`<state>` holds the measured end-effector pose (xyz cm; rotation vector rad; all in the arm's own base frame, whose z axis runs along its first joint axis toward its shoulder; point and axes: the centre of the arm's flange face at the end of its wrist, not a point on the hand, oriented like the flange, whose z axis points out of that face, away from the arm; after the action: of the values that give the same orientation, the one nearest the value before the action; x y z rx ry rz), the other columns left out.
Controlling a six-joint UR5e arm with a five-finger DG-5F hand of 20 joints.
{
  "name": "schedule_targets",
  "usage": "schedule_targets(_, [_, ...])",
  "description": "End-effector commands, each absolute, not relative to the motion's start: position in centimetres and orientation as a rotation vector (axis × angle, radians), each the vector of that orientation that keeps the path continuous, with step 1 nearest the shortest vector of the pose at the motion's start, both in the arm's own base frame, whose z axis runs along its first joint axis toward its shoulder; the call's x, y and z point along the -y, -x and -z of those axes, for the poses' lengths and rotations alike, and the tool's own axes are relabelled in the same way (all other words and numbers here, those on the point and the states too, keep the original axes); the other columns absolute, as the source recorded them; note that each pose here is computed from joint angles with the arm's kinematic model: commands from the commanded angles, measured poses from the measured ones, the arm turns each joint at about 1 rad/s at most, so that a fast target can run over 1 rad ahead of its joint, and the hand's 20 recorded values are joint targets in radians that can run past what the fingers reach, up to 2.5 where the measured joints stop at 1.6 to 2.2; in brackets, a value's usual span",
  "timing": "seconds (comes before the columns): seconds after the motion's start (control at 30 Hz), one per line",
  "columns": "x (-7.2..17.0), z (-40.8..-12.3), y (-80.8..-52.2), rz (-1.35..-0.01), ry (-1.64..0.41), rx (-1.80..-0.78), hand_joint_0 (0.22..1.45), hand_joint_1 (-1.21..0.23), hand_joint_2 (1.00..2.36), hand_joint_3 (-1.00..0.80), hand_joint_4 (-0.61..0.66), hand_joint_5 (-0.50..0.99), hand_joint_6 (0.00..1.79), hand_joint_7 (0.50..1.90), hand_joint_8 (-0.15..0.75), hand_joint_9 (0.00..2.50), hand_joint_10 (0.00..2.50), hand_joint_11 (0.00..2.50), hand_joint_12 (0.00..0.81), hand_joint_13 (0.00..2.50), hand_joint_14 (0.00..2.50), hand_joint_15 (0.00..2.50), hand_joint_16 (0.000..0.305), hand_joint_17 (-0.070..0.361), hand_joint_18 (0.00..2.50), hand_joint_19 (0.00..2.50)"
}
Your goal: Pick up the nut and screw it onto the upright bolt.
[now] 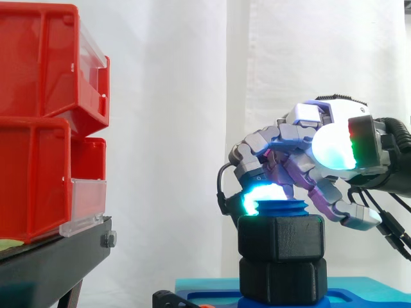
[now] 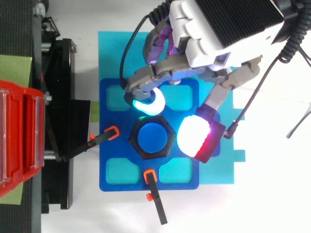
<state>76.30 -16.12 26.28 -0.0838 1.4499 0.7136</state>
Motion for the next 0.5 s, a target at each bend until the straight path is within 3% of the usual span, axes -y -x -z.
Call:
schedule_targets(0.0, [16.3, -26.9, -76.4, -0.715, 0.093, -1.443, 0.49, -0.27, 1.0, -0.5, 0.1, 0.08, 0.51, 1.5, 0.331, 2.26, 0.03, 0.71, 0.231, 1.49, 0.01, 0.2, 0.024, 0.053, 0.96, 0.19])
schedule_targets(0.13, [17.1, -29.1, -76.8, -0.718, 0.119, -1.425, 0.48, -0.27, 1.0, -0.5, 0.16, 0.01, 0.51, 1.31, 0.345, 2.03, 0.02, 0.47, 0.246, 1.33, 0.01, 0.18, 0.03, 0.068, 0.82, 0.17])
schedule_targets(0.23, [17.8, -29.8, -76.8, -0.714, 0.129, -1.412, 0.48, -0.27, 1.0, -0.5, 0.24, -0.06, 0.5, 0.99, 0.339, 1.68, 0.01, 0.34, 0.281, 1.14, 0.01, 0.17, 0.039, 0.087, 0.74, 0.2])
schedule_targets(0.3, [18.1, -30.4, -76.9, -0.714, 0.14, -1.402, 0.47, -0.28, 1.0, -0.5, 0.23, -0.1, 0.5, 0.88, 0.313, 1.52, 0.01, 0.27, 0.295, 1.06, 0.01, 0.16, 0.042, 0.095, 0.72, 0.21])
schedule_targets(0.37, [18.3, -30.8, -76.9, -0.714, 0.146, -1.398, 0.47, -0.29, 1.0, -0.5, 0.19, -0.13, 0.5, 0.78, 0.296, 1.26, 0.01, 0.16, 0.323, 0.79, 0.0, 0.07, 0.046, 0.104, 0.59, 0.2])
schedule_targets(0.47, [17.8, -30.8, -77.0, -0.721, 0.149, -1.399, 0.45, -0.3, 1.0, -0.5, 0.16, -0.15, 0.5, 0.67, 0.271, 0.99, 0.0, 0.0, 0.343, 0.54, 0.0, 0.0, 0.048, 0.108, 0.29, 0.08])
